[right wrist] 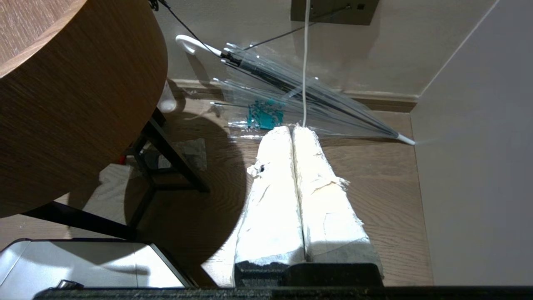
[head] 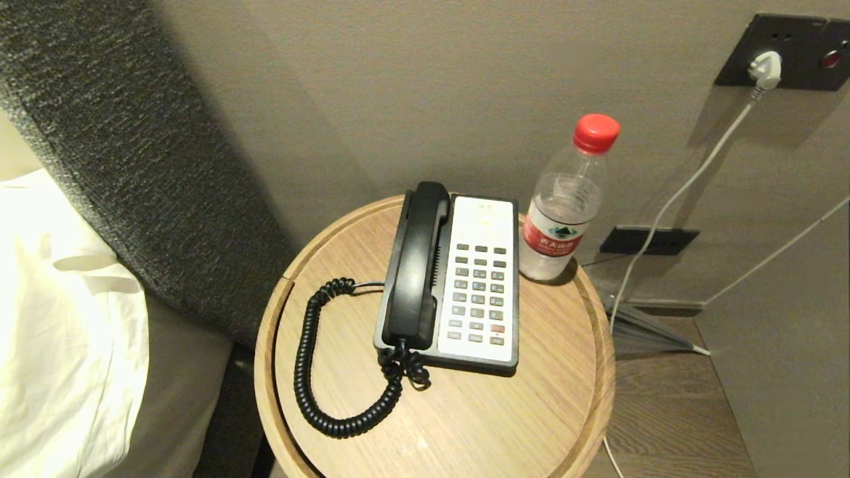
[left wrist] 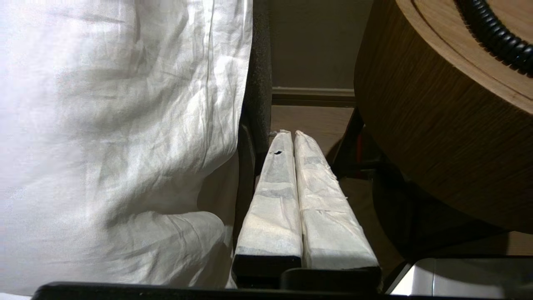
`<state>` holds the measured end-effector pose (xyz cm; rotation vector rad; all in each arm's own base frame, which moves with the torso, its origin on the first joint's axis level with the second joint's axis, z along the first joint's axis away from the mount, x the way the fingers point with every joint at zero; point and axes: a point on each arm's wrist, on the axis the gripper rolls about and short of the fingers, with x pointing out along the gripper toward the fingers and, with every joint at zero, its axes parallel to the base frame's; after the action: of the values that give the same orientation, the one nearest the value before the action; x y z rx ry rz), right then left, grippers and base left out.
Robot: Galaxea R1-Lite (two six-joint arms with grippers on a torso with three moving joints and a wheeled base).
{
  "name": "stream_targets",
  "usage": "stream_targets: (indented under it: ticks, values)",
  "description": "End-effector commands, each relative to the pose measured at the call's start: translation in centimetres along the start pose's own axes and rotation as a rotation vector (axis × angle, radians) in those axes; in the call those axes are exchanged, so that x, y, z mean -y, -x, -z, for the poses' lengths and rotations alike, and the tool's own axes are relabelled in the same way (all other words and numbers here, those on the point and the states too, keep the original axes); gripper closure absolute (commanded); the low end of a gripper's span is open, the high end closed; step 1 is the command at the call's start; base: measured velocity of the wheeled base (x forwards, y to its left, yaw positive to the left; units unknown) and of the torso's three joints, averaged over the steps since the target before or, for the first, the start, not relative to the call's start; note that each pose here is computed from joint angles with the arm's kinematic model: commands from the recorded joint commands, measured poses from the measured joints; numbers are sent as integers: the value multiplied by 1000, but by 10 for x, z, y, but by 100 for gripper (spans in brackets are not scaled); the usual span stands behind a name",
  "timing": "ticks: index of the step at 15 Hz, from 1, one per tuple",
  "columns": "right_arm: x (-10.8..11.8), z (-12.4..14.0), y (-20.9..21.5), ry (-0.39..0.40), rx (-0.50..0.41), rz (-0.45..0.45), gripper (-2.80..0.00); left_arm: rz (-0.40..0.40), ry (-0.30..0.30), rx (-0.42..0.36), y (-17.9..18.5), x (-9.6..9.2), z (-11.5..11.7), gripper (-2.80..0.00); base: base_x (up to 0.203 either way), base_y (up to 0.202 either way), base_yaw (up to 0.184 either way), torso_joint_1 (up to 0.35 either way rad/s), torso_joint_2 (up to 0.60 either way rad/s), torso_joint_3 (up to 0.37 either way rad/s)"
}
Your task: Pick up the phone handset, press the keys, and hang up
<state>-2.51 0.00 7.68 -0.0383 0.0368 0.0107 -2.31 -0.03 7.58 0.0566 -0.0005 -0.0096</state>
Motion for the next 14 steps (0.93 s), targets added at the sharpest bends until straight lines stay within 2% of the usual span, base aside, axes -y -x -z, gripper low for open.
stream_targets:
  ticks: [1, 4, 14]
  values:
    - [0, 0, 1, 0, 7, 0, 0, -2, 4, 1, 0, 0, 0, 0, 0, 0, 0, 3, 2, 89]
    - [0, 0, 1, 0, 8, 0, 0, -8, 34, 3, 0, 0, 0, 0, 0, 0, 0, 2, 2, 160]
    - [0, 0, 1, 0, 8, 0, 0, -8, 34, 3, 0, 0, 0, 0, 0, 0, 0, 2, 1, 203]
